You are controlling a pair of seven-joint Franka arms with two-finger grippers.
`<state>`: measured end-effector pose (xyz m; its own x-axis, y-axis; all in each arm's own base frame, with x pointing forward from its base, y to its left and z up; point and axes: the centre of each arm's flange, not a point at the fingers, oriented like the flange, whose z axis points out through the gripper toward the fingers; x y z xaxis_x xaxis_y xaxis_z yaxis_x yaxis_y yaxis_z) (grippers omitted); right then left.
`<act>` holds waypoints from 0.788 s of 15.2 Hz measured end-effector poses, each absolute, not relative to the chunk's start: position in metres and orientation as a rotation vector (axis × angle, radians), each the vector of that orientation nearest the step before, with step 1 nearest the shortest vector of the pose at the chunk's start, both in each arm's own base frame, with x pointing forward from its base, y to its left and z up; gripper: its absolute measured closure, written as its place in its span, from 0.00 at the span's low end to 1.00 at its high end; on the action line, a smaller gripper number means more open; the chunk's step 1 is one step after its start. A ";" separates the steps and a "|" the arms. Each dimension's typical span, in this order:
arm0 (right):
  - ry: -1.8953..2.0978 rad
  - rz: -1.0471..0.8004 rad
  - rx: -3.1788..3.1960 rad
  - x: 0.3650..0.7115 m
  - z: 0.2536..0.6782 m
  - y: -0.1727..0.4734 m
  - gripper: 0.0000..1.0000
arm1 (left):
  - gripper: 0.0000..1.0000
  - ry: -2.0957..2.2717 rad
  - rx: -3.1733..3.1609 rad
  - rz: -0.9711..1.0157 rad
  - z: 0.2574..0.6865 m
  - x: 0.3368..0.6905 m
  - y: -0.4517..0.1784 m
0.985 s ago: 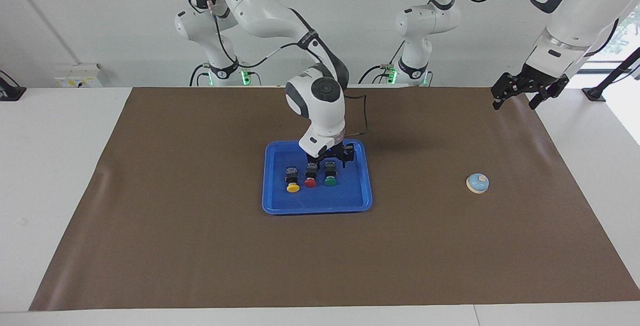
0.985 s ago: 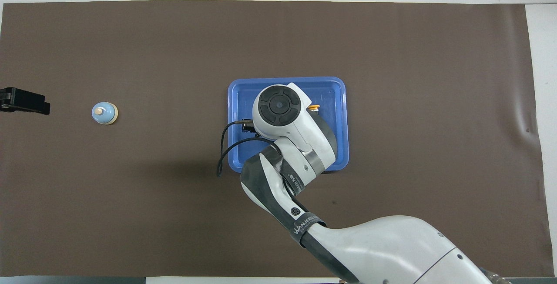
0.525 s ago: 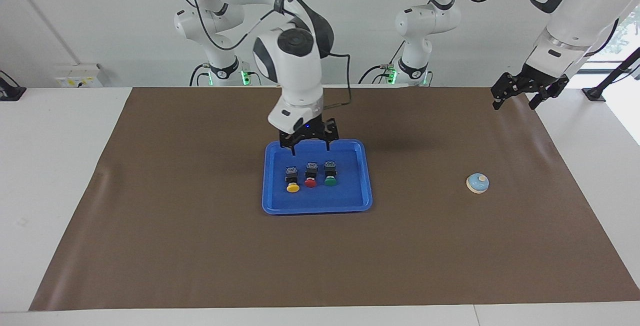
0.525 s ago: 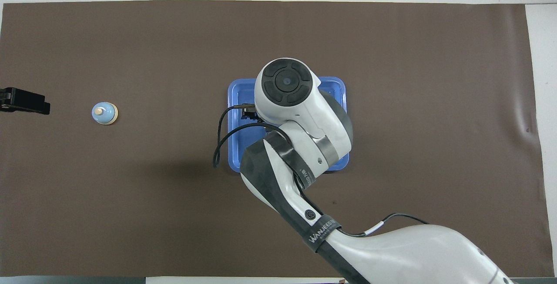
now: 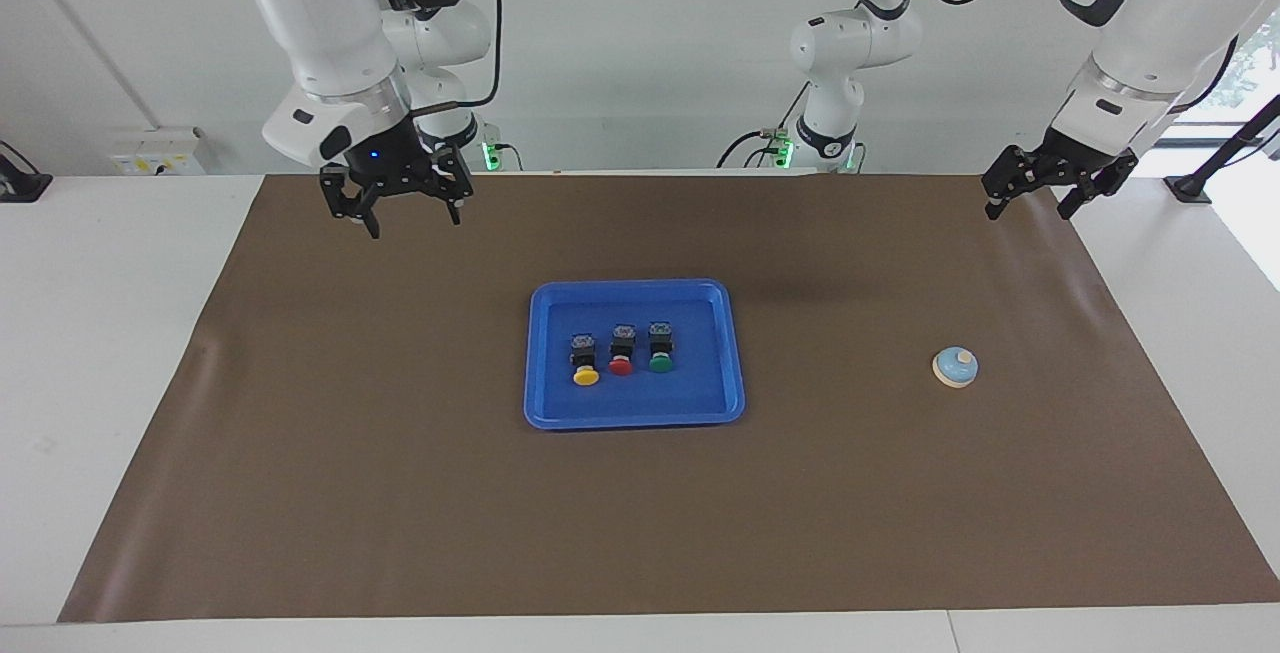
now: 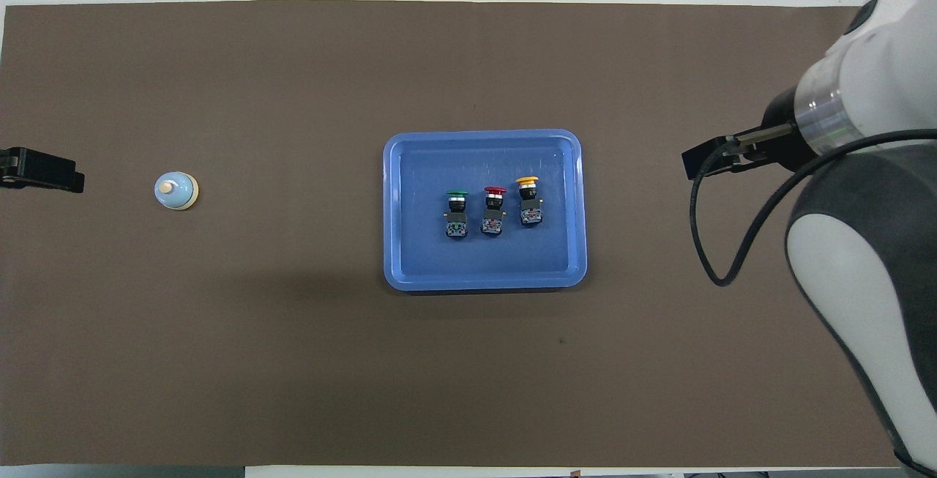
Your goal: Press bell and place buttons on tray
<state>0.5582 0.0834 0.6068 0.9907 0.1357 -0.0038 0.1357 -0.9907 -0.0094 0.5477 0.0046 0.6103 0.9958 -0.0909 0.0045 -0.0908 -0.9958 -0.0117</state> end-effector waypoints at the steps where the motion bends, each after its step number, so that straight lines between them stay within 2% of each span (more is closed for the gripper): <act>1: -0.165 0.025 -3.130 0.556 0.601 0.067 0.00 | 0.00 0.142 -3.127 -0.008 0.610 0.548 0.005; 5: -0.020 0.070 -3.135 0.552 0.585 0.017 0.00 | 0.00 0.142 -3.127 -0.008 0.610 0.548 0.005; 12: 0.001 0.057 -3.135 0.550 0.589 0.012 0.00 | 0.00 0.142 -3.127 -0.008 0.610 0.548 0.005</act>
<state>0.5497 0.0121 0.5892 0.9993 -0.0005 -0.0366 -0.0007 -1.0000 -0.0056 0.5477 0.0046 0.6103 0.9959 -0.0909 0.0045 -0.0908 -0.9958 -0.0117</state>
